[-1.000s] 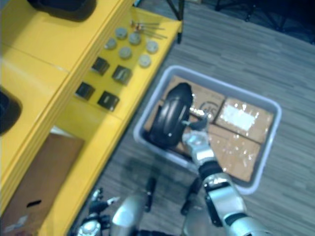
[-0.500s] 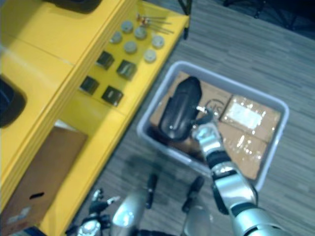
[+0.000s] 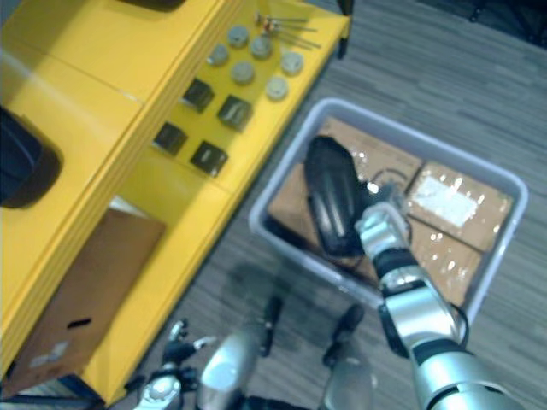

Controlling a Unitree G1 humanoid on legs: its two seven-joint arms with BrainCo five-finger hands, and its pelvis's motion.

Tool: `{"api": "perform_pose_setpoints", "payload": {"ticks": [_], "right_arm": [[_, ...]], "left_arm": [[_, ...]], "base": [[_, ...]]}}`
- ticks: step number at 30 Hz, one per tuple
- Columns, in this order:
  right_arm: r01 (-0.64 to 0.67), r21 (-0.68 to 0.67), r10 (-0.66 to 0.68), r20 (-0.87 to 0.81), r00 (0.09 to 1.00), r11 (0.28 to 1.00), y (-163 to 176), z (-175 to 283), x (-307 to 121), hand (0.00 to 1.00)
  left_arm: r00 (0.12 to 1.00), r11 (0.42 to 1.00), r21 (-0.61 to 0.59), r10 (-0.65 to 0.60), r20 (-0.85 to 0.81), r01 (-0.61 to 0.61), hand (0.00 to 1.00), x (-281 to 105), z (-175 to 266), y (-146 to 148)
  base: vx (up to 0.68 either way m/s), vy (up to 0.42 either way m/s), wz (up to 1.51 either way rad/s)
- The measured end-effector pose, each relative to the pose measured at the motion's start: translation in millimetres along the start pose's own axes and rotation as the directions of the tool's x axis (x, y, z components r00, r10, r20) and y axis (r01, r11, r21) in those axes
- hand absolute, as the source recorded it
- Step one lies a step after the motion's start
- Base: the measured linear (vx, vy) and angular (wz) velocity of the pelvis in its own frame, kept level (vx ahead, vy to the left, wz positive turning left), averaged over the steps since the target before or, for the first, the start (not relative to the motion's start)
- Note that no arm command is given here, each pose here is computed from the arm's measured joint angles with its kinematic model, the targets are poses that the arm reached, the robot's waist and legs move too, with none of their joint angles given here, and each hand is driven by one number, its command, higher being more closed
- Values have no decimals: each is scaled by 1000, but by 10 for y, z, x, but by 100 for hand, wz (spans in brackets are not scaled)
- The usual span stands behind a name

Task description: Walk over and take plastic housings, then place them on the shelf

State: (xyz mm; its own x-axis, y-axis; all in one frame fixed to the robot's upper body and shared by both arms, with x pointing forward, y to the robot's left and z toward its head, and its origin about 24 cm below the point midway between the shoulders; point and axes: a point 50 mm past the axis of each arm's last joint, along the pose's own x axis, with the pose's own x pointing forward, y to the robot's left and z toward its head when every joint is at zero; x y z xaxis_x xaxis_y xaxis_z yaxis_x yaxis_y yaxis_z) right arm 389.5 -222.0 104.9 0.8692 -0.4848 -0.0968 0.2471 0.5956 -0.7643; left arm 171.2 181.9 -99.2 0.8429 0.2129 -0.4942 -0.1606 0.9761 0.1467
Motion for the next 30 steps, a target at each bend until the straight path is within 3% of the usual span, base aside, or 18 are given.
{"api": "perform_pose_setpoints", "payload": {"ticks": [2, 6, 9, 13, 17, 24, 26, 30], "right_arm": [[42, -6, -42, 40, 998, 999, -75, 31, 13, 100], [165, 18, -166, 154, 974, 986, -286, 73, 10, 100], [210, 33, -212, 197, 957, 977, -283, 49, -48, 100], [252, 83, -264, 202, 943, 964, -244, -67, -142, 100], [236, 120, -257, 209, 944, 964, 18, -168, -345, 100], [224, 230, -277, 234, 932, 947, 325, -146, -669, 100], [234, 261, -301, 259, 918, 937, 342, -86, -735, 100], [229, 320, -335, 331, 882, 919, 388, 45, -912, 100]], "left_arm": [[997, 999, -22, -27, 72, 29, 0, -11, 155, -69], [949, 973, -60, -204, 242, 224, 0, -161, 575, -556], [917, 949, -107, -250, 310, 296, 0, -239, 818, -672], [883, 933, -121, -270, 385, 338, 0, -304, 1057, -694], [835, 932, -77, -279, 475, 355, 0, -342, 1321, -705], [712, 933, -77, -214, 669, 352, 0, -412, 1982, -761], [709, 929, -77, -220, 671, 361, 0, -399, 2065, -795], [814, 928, -116, -245, 527, 354, 0, -173, 1997, -938]], "base": [[-32, 27, 1], [-17, 26, 0], [10, 4, -4], [-1, 5, -5], [17, -5, -11], [11, 14, -16], [-69, 27, -24], [-45, -9, -24]]}}
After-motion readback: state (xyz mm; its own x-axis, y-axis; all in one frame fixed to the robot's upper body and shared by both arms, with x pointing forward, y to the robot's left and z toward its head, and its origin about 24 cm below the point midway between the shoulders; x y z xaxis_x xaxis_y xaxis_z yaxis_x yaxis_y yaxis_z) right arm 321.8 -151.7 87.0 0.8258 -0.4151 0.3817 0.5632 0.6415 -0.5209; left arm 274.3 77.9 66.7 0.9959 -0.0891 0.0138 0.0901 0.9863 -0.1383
